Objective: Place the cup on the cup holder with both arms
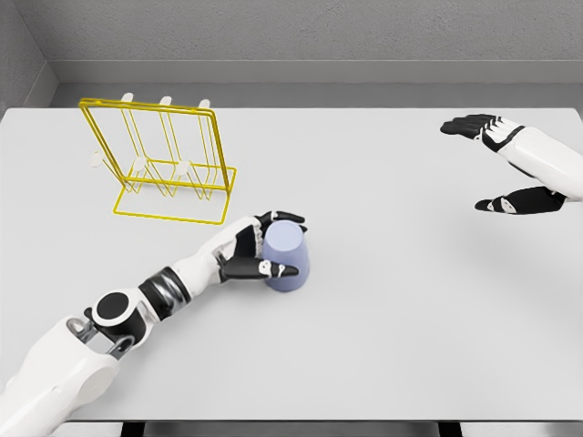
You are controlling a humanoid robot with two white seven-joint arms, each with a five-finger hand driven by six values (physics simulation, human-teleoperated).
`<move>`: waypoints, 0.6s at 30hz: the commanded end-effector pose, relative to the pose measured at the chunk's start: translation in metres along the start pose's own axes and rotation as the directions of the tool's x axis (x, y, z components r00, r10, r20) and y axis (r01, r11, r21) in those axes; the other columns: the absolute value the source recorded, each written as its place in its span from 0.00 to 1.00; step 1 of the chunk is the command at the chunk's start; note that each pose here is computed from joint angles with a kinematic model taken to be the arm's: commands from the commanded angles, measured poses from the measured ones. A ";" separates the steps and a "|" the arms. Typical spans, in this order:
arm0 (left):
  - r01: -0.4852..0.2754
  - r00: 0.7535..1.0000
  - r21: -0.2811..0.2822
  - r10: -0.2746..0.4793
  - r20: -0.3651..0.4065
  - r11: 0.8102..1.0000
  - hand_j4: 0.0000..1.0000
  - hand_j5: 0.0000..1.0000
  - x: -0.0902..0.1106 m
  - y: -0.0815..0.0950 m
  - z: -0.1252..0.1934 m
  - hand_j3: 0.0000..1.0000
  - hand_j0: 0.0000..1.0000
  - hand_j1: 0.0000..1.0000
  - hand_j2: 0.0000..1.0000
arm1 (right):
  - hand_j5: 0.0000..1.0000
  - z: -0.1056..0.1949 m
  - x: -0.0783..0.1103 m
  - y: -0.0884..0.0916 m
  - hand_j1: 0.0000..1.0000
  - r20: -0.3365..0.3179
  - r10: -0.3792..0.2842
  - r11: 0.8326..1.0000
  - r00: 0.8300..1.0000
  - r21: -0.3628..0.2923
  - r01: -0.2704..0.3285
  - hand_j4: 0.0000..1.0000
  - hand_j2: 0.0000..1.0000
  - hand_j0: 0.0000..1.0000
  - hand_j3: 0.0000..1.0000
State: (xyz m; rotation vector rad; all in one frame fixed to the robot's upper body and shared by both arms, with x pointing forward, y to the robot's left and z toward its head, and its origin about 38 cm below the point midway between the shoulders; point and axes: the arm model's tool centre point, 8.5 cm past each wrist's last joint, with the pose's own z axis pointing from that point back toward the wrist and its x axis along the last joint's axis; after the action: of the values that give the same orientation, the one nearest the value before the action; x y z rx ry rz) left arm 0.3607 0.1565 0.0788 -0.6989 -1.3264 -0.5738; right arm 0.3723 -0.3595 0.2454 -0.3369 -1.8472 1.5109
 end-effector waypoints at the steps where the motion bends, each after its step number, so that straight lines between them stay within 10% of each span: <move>1: -0.001 1.000 0.007 0.001 0.016 1.000 0.67 0.67 0.005 0.002 0.001 0.67 0.67 0.67 0.67 | 1.00 0.000 0.000 -0.001 1.00 0.001 -0.006 1.000 1.000 -0.005 0.006 1.00 1.00 1.00 1.00; 18: 0.065 0.982 0.038 -0.070 0.174 0.997 0.68 0.68 0.069 0.011 0.025 0.68 0.68 0.68 0.68 | 1.00 0.001 -0.001 0.000 1.00 -0.002 -0.009 1.000 1.000 -0.004 0.009 1.00 1.00 1.00 1.00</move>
State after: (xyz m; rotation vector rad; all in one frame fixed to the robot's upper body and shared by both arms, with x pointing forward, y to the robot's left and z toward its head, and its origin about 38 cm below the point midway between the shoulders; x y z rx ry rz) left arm 0.3609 0.1774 0.1385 -0.7031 -1.5011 -0.5539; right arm 0.3725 -0.3605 0.2441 -0.3359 -1.8426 1.5085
